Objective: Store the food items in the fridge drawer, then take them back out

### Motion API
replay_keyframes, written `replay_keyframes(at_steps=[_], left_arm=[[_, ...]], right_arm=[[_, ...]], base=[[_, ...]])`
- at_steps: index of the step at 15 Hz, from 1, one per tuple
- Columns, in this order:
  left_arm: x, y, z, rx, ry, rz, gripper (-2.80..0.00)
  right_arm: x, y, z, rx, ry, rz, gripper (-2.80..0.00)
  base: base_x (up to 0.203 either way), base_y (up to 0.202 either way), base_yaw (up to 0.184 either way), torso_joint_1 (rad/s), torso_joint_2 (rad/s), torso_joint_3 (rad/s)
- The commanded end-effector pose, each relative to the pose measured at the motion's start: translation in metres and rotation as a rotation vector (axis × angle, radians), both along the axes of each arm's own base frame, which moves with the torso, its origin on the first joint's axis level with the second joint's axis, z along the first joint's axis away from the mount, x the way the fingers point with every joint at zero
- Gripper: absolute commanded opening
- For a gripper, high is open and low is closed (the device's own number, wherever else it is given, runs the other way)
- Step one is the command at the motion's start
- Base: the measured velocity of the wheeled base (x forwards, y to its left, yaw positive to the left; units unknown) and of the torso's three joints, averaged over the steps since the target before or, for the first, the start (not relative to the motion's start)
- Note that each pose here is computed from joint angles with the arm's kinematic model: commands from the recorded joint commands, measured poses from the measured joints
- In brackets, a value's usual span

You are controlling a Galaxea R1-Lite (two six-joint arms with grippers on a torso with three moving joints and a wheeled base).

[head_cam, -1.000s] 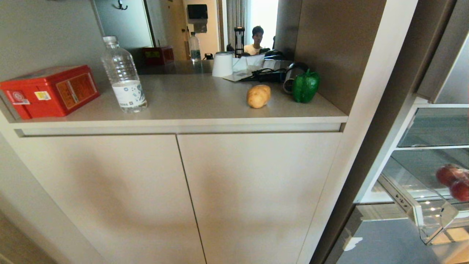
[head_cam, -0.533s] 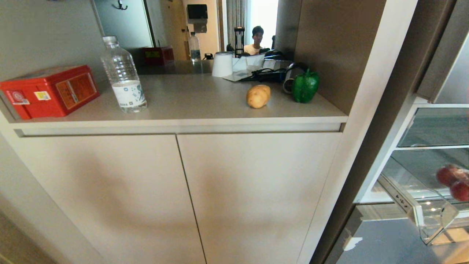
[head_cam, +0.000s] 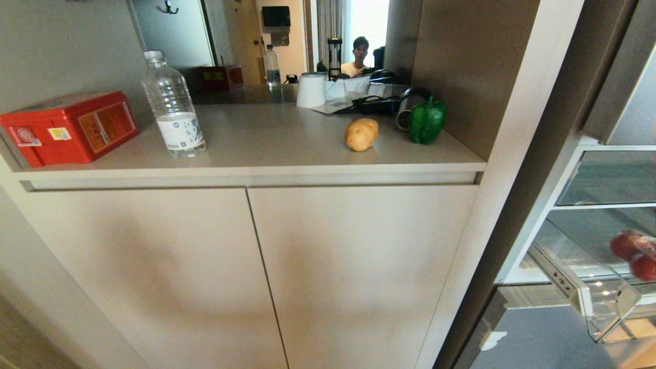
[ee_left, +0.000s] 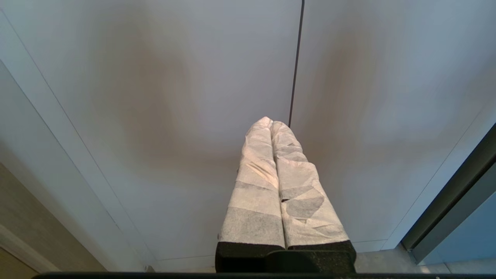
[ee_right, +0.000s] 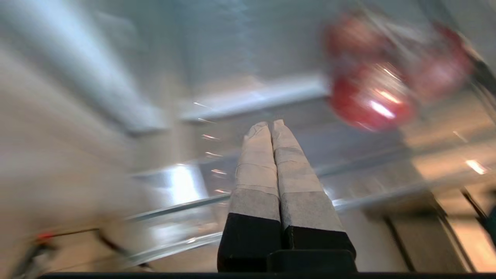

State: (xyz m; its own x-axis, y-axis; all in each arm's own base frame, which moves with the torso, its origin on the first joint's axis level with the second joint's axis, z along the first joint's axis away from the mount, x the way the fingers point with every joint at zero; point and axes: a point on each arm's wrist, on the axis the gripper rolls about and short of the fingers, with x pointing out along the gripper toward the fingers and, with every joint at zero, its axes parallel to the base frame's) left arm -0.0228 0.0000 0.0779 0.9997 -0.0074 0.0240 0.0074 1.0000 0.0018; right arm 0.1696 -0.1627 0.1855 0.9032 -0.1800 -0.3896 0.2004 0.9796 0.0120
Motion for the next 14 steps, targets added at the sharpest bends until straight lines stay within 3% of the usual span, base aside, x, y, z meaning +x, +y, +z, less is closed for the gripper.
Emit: replay_keyframes(at_steps=[1, 5, 9, 11, 14], left_arm=[[0.001, 0.0, -0.003, 0.0, 0.01, 0.0, -2.8], [0.001, 0.0, -0.003, 0.0, 0.01, 0.0, -2.8], [0.001, 0.0, -0.003, 0.0, 0.01, 0.0, -2.8], [0.001, 0.0, -0.003, 0.0, 0.01, 0.0, -2.8], [0.001, 0.0, -0.003, 0.0, 0.01, 0.0, -2.8]], right_arm=[[-0.016, 0.021, 0.015, -0.02, -0.088, 0.111, -2.8], [-0.044, 0.065, 0.017, 0.033, -0.194, 0.396, -2.8], [-0.037, 0.104, 0.025, 0.213, -0.172, 0.533, -2.8], [-0.03, 0.132, 0.026, 0.227, -0.145, 0.596, -2.8], [-0.015, 0.177, 0.028, 0.177, -0.139, 0.68, -2.8]], base=[[0.0, 0.0, 0.0, 0.0, 0.0, 0.0], [0.0, 0.0, 0.0, 0.0, 0.0, 0.0], [0.0, 0.0, 0.0, 0.0, 0.0, 0.0], [0.0, 0.0, 0.0, 0.0, 0.0, 0.0], [0.0, 0.0, 0.0, 0.0, 0.0, 0.0]])
